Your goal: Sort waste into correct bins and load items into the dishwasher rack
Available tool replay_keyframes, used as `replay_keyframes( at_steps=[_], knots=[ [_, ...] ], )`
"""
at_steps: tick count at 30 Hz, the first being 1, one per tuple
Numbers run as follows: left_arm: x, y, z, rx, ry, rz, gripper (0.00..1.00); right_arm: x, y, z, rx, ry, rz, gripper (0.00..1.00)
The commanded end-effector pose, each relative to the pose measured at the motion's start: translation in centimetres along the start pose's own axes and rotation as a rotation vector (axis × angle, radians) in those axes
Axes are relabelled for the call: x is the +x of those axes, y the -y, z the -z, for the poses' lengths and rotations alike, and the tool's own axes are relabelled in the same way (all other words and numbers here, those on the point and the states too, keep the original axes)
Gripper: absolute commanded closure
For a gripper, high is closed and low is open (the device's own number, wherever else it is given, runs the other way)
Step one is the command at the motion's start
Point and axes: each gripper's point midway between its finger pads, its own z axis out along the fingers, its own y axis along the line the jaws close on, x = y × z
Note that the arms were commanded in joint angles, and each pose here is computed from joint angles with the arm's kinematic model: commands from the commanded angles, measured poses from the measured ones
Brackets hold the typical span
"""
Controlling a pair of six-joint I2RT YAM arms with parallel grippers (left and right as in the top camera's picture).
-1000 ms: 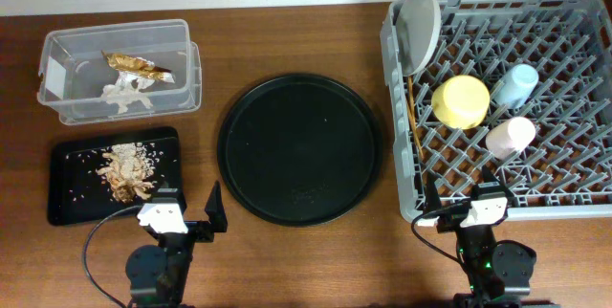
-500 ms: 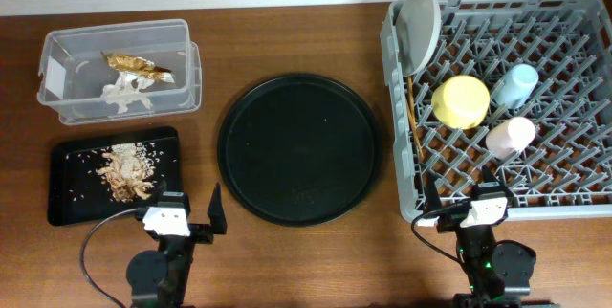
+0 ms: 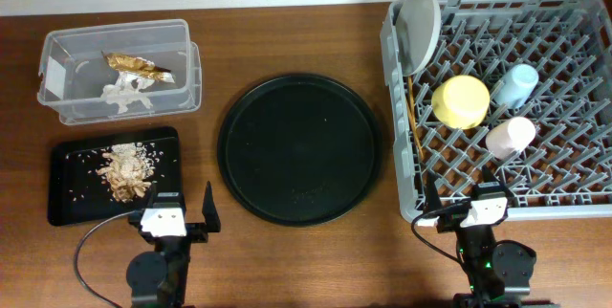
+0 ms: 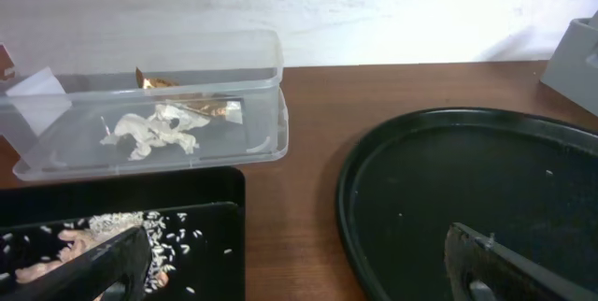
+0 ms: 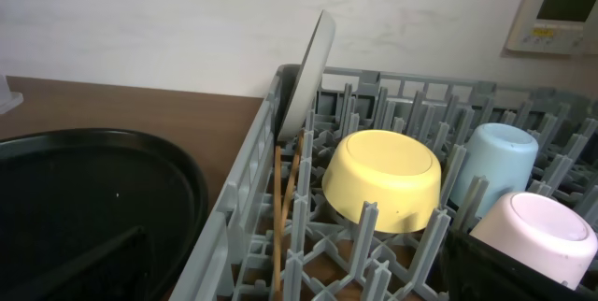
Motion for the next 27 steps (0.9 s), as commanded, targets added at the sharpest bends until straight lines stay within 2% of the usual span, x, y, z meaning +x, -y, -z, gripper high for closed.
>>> replay_keyframes(
  at_steps=[1,27],
  knots=[
    [-0.56,-0.34,0.23,-0.020,0.036,-0.051,0.01,0.26,-0.08,-0.02,-0.001,-0.001,0.007,0.02],
    [-1.17,-0.36,0.42,-0.021,0.064,-0.051,0.01,0.26,-0.08,-0.02,-0.001,-0.001,0.007,0.02]
  ],
)
